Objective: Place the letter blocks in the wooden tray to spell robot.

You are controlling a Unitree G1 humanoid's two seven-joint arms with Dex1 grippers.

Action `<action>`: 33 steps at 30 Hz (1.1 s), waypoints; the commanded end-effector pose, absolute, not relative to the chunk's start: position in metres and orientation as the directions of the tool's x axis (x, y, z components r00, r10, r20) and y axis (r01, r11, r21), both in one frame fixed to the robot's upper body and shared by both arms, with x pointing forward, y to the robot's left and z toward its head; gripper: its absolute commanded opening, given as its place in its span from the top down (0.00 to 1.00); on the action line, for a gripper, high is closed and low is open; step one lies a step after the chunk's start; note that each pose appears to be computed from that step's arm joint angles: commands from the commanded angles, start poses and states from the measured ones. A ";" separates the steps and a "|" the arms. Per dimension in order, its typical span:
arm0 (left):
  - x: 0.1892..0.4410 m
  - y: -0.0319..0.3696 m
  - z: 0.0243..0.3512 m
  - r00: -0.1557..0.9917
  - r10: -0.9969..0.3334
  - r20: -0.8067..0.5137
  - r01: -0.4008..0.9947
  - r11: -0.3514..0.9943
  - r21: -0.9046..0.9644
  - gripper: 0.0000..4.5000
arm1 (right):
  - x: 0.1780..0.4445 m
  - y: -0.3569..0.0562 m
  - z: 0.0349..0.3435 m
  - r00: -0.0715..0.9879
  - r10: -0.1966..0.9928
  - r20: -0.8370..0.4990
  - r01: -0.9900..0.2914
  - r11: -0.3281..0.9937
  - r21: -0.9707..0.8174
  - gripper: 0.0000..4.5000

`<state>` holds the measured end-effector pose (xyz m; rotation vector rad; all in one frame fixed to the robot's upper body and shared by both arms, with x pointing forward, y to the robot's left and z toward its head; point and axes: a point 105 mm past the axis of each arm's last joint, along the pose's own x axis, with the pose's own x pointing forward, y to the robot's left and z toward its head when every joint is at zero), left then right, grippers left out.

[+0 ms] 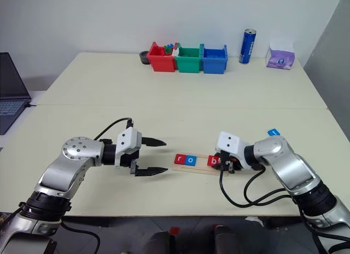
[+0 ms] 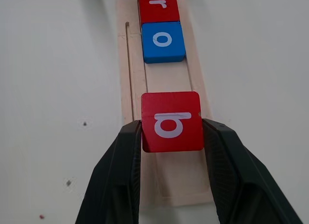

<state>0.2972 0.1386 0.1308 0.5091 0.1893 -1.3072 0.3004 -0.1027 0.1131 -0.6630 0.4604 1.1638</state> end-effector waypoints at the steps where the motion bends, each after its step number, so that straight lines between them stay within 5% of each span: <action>1: 0.297 0.139 0.136 0.269 -0.871 -0.412 0.944 0.153 0.294 0.00 | 0.307 -0.097 0.121 0.376 0.678 -0.632 -0.925 0.237 -0.297 0.68; 33: 0.296 0.132 0.131 0.279 -0.873 -0.399 0.939 0.162 0.304 0.00 | 0.304 -0.068 0.117 0.319 0.708 -0.630 -0.947 0.203 -0.251 0.68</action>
